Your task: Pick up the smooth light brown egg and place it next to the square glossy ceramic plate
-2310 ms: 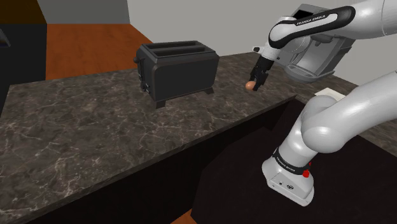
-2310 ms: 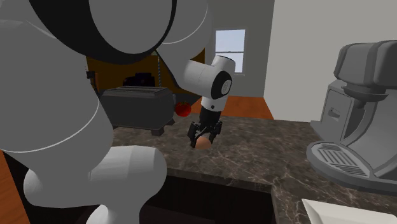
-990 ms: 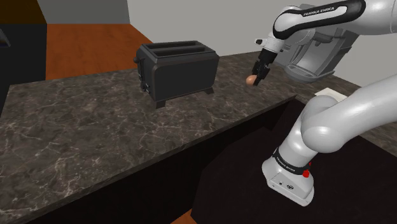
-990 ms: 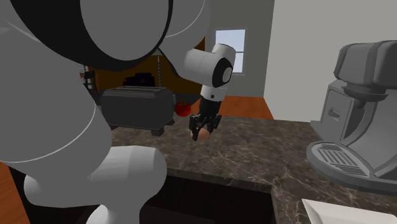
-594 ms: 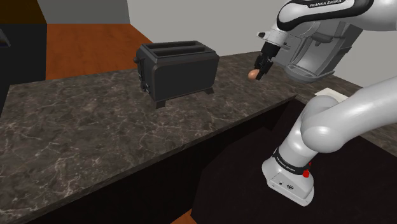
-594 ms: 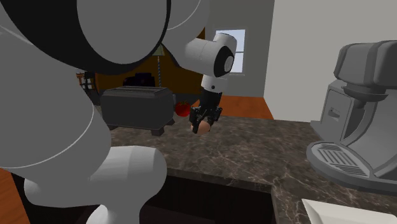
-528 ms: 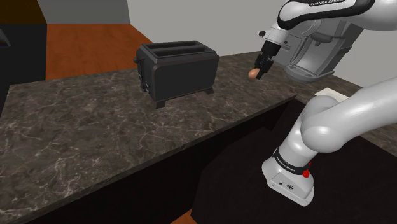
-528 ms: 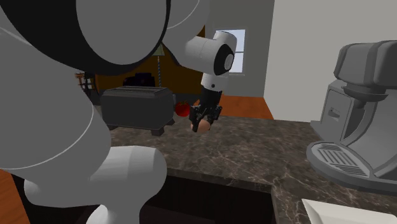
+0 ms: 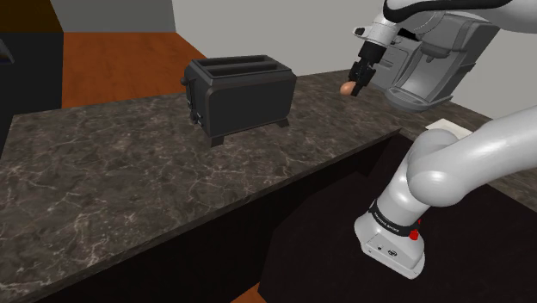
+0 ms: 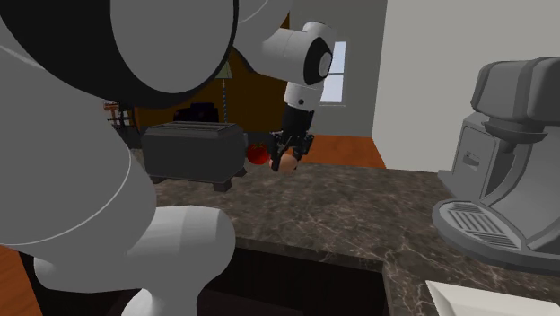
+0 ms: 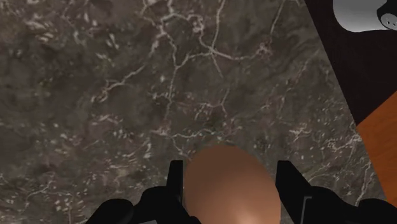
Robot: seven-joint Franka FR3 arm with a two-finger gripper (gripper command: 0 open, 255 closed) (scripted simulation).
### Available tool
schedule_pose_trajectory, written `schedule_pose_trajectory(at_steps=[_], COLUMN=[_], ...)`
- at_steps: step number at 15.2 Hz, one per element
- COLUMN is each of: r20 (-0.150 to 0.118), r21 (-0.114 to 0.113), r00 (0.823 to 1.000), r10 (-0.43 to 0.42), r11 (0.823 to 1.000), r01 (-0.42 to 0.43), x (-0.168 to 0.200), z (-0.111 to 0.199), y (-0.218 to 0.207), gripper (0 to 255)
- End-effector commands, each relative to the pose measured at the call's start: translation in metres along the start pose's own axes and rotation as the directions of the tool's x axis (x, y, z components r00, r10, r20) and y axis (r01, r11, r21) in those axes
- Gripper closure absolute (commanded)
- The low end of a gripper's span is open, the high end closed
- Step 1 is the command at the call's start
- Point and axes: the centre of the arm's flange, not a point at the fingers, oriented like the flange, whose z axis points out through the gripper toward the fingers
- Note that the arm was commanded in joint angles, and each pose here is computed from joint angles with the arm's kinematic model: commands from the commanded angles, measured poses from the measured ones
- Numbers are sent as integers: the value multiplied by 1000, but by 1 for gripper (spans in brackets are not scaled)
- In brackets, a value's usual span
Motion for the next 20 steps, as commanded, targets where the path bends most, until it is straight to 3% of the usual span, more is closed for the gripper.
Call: schedule_pose_trajectory(at_steps=[1,20], r20=[0,0], r21=[0,0], r00=[1000,1000], r10=[0,0], r11=[1000,1000], r01=[0,0], x=[1,-237], z=[-6,-61], y=[-1,57], gripper=[255,255])
